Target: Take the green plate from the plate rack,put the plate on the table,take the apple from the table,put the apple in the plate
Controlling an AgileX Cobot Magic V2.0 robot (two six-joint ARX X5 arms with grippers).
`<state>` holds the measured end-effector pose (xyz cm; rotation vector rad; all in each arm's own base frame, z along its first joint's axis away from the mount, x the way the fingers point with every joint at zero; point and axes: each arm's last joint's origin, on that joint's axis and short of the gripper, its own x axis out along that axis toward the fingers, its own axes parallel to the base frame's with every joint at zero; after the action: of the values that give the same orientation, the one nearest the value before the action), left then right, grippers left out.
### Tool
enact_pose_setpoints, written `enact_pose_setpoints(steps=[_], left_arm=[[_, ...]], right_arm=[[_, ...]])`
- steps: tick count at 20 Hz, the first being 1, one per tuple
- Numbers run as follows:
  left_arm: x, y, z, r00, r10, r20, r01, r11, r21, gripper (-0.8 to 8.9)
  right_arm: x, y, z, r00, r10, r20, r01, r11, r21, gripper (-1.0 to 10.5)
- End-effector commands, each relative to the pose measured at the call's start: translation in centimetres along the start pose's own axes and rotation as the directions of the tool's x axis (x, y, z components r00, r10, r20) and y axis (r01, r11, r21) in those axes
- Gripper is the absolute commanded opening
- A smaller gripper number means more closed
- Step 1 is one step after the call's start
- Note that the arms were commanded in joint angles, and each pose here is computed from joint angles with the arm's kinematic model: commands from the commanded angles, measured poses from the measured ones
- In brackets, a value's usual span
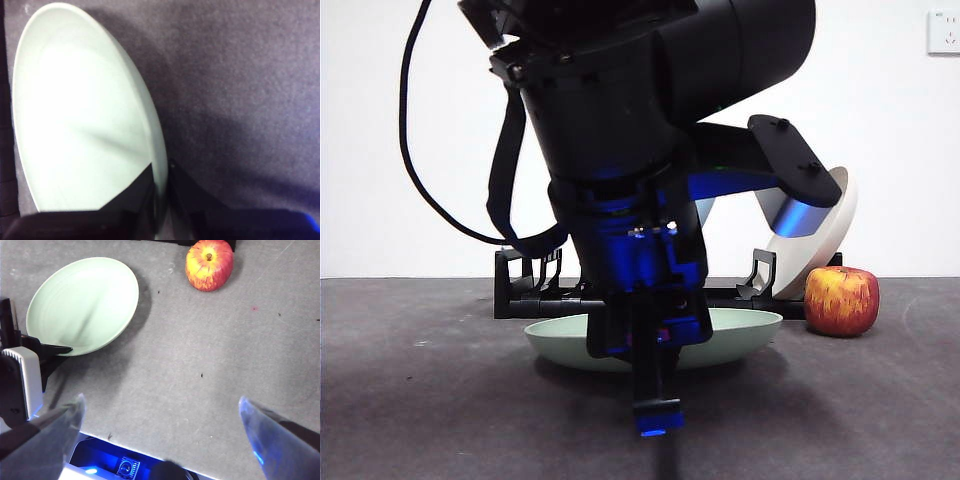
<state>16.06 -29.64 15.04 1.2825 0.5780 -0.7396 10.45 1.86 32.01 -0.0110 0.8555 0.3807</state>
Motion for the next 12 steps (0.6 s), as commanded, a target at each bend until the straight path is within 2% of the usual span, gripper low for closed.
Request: enact_pose_setpoints(steps=[1,2,5,9,12], left_arm=[[0.2,-0.4,-0.1,1.000,-0.024,-0.008,0.024,1.000,0.016,0.06],[0.3,-0.4,-0.2,0.999,-0.028,-0.016,0.028,0.999,0.018,0.36],[0.2,-0.4,-0.2,0.999,-0.030,-0.025,0.030,1.000,-0.004,2.42],[-0.6,0.5,0.3,0.999,-0.029,-0.024,0.027,0.999,-0.046,2.62],[-2.6,2.1,0.9,1.000,-0.023,-0.010,0.022,0.994,-0.111,2.62]], right_arm=[[-0.1,0.0,0.1,1.000,0.002,0.011,-0.002,1.000,0.006,6.9],[-0.1,0.0,0.1,1.000,0.002,0.011,-0.002,1.000,0.006,6.9],[-0.1,0.0,0.1,1.000,0.002,0.010,-0.002,1.000,0.006,6.9],[-0.1,0.0,0.1,1.000,0.002,0.010,-0.002,1.000,0.006,6.9],[-0.1,0.0,0.1,1.000,0.002,0.012,-0.002,1.000,0.005,6.9]])
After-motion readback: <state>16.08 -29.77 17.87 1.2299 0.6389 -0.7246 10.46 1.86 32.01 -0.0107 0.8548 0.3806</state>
